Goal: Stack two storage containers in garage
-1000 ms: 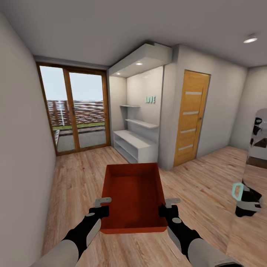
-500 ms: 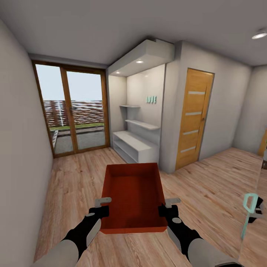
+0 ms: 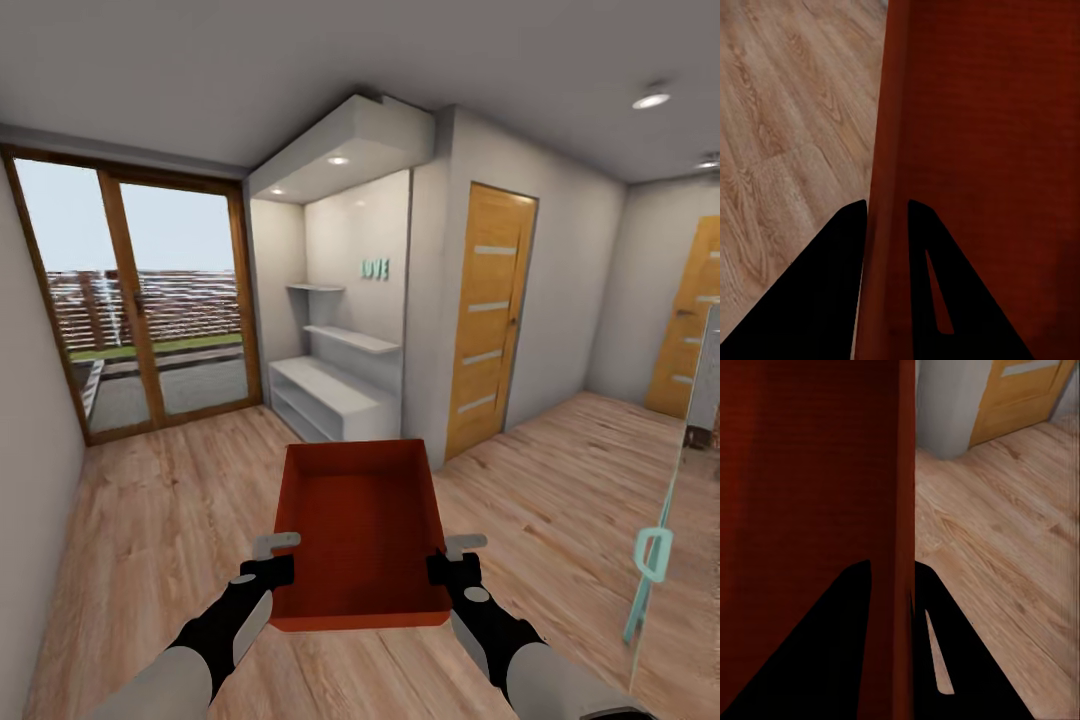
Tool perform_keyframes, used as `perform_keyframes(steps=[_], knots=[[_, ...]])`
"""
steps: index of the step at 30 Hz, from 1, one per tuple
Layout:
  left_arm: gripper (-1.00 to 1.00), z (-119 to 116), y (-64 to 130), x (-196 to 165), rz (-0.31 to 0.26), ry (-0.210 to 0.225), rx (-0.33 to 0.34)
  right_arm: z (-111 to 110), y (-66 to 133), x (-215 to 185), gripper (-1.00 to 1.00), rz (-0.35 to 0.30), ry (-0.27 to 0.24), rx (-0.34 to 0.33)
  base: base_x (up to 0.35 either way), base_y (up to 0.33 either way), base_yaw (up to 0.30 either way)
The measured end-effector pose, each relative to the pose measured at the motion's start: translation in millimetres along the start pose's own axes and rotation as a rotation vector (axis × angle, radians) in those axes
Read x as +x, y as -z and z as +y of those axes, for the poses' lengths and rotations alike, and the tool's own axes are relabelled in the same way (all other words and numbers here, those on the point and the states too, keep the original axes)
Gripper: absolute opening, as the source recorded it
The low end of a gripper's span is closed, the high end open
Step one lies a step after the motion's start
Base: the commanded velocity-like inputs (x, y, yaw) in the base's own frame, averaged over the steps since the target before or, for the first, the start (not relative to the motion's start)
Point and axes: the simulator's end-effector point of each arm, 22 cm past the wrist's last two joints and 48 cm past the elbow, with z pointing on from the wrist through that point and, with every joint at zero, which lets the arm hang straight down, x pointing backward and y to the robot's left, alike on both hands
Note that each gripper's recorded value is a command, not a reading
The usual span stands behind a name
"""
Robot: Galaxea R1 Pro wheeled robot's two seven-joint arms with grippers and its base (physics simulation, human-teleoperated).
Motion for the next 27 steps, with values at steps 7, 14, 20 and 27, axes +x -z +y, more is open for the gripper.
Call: perform_keyframes(steps=[7,14,20,27], knots=[[-1.00,0.0,0.0,0.3,0.001,0.000,0.000,0.0,0.0,0.4,-1.00,0.001,0.000,0.000,0.322,0.000,-0.288],[-1.00,0.0,0.1,-0.2,0.001,-0.001,0.000,0.0,0.0,0.4,-1.00,0.001,-0.001,0.000,0.322,0.000,-0.287],[-1.00,0.8,-0.1,0.2,0.002,-0.002,0.000,0.8,0.2,0.9,-1.00,0.003,-0.001,0.000,0.322,0.000,-0.110],[-1.00,0.9,0.1,-0.5,0.002,-0.004,0.000,1.0,0.2,1.0,-1.00,0.003,-0.004,0.000,0.322,0.000,-0.008]])
